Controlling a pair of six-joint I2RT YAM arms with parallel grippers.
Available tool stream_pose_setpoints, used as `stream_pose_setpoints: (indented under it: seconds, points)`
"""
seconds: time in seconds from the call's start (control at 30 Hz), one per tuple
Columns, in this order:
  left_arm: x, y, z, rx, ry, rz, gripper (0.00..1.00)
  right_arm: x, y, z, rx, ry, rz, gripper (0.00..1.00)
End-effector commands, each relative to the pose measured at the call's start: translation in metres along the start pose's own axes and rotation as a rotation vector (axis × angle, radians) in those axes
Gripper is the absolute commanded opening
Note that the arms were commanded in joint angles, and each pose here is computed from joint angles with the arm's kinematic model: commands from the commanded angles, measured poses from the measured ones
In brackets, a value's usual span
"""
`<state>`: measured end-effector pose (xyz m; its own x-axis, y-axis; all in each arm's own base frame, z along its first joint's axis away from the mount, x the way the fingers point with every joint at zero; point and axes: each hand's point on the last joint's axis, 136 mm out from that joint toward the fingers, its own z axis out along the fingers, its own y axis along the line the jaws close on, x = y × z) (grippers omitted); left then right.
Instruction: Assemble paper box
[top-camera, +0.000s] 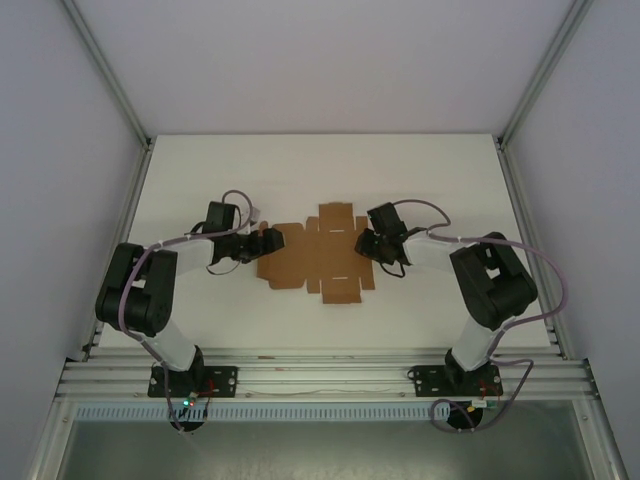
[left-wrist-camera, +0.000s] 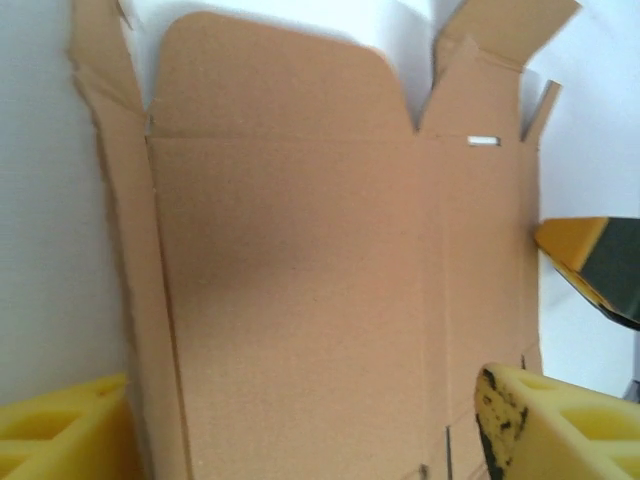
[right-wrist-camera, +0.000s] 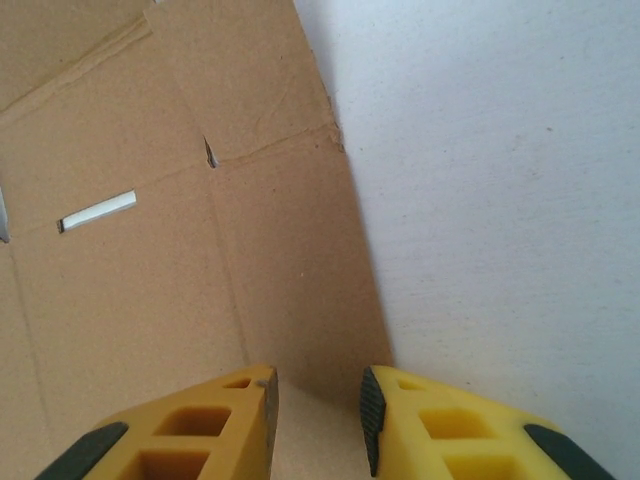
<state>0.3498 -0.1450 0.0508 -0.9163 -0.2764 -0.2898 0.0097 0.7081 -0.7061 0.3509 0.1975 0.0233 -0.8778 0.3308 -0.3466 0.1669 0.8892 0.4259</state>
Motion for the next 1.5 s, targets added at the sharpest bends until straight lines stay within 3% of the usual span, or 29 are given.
stream_pose_setpoints:
  seconds: [0.0,0.3,0.5,0.73,0.87,0.97,1.17,1.47]
  points:
    - [-0.002,-0.025,-0.003,0.126,-0.017,0.035,0.76,0.036,-0.045,0.015,0.138,0.110,0.036,0.30]
    - [-0.007,-0.005,-0.006,-0.008,-0.048,0.058,0.39,0.027,-0.036,0.013,0.007,0.084,0.078,0.30]
    - [-0.016,-0.019,-0.012,0.038,-0.090,0.108,0.01,0.018,-0.029,0.003,-0.038,0.040,0.035,0.31]
    - [-0.030,-0.084,-0.042,0.286,-0.193,0.307,0.00,-0.018,-0.011,-0.048,-0.169,-0.116,-0.048,0.47]
    - [-0.027,-0.126,-0.073,0.429,-0.260,0.478,0.00,-0.032,0.004,-0.086,-0.320,-0.204,-0.126,0.62]
    - [-0.025,-0.144,-0.091,0.478,-0.298,0.554,0.00,-0.031,0.020,-0.109,-0.452,-0.220,-0.178,0.68]
    - [-0.004,-0.180,-0.127,0.632,-0.331,0.702,0.00,-0.027,0.031,-0.132,-0.570,-0.236,-0.250,0.70]
    - [0.023,-0.217,-0.170,0.700,-0.409,0.858,0.00,-0.024,0.050,-0.167,-0.709,-0.303,-0.392,0.72]
